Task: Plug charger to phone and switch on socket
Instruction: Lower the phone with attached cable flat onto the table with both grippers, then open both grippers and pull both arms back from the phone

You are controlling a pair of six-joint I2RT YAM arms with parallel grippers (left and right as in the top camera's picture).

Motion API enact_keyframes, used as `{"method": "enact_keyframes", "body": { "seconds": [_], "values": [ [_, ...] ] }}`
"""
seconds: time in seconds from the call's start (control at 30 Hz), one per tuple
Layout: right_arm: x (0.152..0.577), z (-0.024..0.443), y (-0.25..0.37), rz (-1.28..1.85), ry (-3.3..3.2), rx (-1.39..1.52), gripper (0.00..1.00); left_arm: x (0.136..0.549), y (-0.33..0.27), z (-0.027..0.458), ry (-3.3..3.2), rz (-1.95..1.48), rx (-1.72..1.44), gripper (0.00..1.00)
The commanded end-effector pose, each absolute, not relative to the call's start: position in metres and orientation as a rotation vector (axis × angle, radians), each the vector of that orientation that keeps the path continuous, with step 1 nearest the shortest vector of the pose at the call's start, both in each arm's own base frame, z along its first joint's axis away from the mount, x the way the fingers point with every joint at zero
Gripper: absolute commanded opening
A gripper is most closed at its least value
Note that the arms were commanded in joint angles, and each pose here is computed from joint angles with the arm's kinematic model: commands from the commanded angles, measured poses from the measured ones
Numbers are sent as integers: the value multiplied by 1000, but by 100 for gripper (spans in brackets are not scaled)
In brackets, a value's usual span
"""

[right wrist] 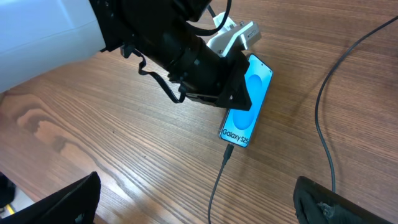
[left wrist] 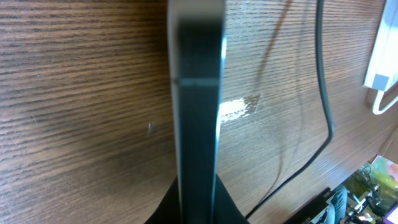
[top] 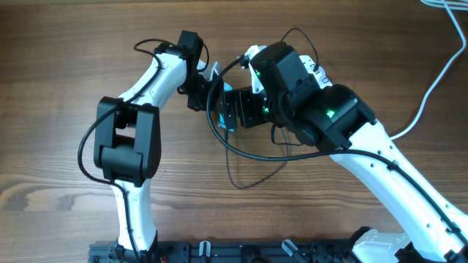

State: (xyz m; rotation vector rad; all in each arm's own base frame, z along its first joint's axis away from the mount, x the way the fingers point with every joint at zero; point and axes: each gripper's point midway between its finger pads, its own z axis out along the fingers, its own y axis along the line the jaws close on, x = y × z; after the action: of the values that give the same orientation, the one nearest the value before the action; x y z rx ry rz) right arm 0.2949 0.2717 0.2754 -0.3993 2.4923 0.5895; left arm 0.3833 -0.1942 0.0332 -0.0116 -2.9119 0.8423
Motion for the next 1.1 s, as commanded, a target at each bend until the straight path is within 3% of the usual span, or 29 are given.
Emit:
{"method": "enact_keyframes", "body": {
  "seconds": [0.0, 0.3, 0.47, 0.7, 0.77, 0.87, 0.97, 1.03, 1.07],
  "values": [
    [301, 270, 273, 557, 2497, -411, 100, 383, -196, 26, -2903, 850, -40, 4],
    [306, 259, 275, 541, 2527, -402, 99, 385, -184, 19, -2943, 743, -32, 12],
    [310, 258, 269, 539, 2539, -358, 100, 383, -184, 19, -2939, 735, -30, 25],
    [314, 254, 256, 518, 2569, -298, 100, 381, -171, 13, -2960, 617, -21, 30],
    [320, 253, 245, 491, 2582, -234, 100, 379, -168, 12, -2960, 588, -18, 37],
    [338, 247, 207, 399, 2606, -57, 100, 379, -164, 28, -2960, 589, -1, 40],
    [368, 232, 155, 249, 2614, 118, 100, 391, -163, 80, -3053, 644, -21, 42],
    [386, 213, 118, 187, 2653, 253, 100, 401, -163, 137, -3194, 705, -62, 60],
    [393, 202, 101, 160, 2669, 313, 100, 404, -159, 157, -3261, 697, -38, 76]
  ]
}}
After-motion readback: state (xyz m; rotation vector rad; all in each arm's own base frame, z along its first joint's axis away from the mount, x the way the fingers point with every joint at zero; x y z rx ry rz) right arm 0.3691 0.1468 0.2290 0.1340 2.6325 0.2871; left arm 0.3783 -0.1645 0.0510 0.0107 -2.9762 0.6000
